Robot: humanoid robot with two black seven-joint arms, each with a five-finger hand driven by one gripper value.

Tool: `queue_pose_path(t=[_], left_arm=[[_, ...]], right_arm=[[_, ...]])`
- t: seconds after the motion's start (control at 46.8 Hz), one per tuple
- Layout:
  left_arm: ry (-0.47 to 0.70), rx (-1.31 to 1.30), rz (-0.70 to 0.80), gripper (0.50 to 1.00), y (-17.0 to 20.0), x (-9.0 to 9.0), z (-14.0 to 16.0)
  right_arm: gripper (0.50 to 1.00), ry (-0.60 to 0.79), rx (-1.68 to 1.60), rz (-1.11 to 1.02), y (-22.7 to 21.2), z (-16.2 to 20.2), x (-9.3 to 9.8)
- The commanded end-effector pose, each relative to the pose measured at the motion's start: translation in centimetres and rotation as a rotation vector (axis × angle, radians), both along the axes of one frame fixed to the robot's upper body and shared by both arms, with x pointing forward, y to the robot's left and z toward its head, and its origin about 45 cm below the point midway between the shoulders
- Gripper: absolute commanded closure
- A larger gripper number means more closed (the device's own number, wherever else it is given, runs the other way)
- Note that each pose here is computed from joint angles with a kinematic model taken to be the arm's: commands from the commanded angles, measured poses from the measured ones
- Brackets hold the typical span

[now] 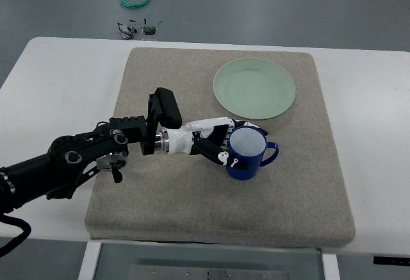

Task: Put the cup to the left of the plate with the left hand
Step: 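Lift the blue mug and carry it away from the plate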

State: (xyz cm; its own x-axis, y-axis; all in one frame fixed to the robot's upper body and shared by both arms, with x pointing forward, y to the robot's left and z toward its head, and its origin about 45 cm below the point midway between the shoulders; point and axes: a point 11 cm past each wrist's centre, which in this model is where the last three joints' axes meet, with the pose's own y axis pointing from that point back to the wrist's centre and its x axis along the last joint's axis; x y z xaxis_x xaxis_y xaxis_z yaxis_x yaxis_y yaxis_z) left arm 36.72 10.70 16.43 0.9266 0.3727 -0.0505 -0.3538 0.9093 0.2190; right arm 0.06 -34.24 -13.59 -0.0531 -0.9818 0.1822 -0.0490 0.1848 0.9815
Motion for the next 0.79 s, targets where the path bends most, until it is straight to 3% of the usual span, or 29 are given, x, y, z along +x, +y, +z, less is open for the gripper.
queue_pose_path(t=[0.0, 0.171, 0.534, 0.768], left_arm=[[-0.001, -0.001, 0.0, 0.726, 0.0, 0.0, 0.0], [-0.005, -0.009, 0.002, 0.829, -0.2, 0.1, 0.3], [-0.056, -0.011, 0.07, 0.827, -0.3, 1.4, 1.3], [-0.133, -0.076, 0.208, 0.823, 0.8, 4.1, 4.2]], right_arm=[[0.566, 0.001, 0.0, 0.001, 0.0, 0.0, 0.0], [0.566, 0.0, 0.0, 0.001, 0.0, 0.0, 0.0], [0.566, 0.001, 0.0, -0.001, 0.0, 0.0, 0.0], [0.566, 0.0, 0.0, -0.001, 0.0, 0.0, 0.0]])
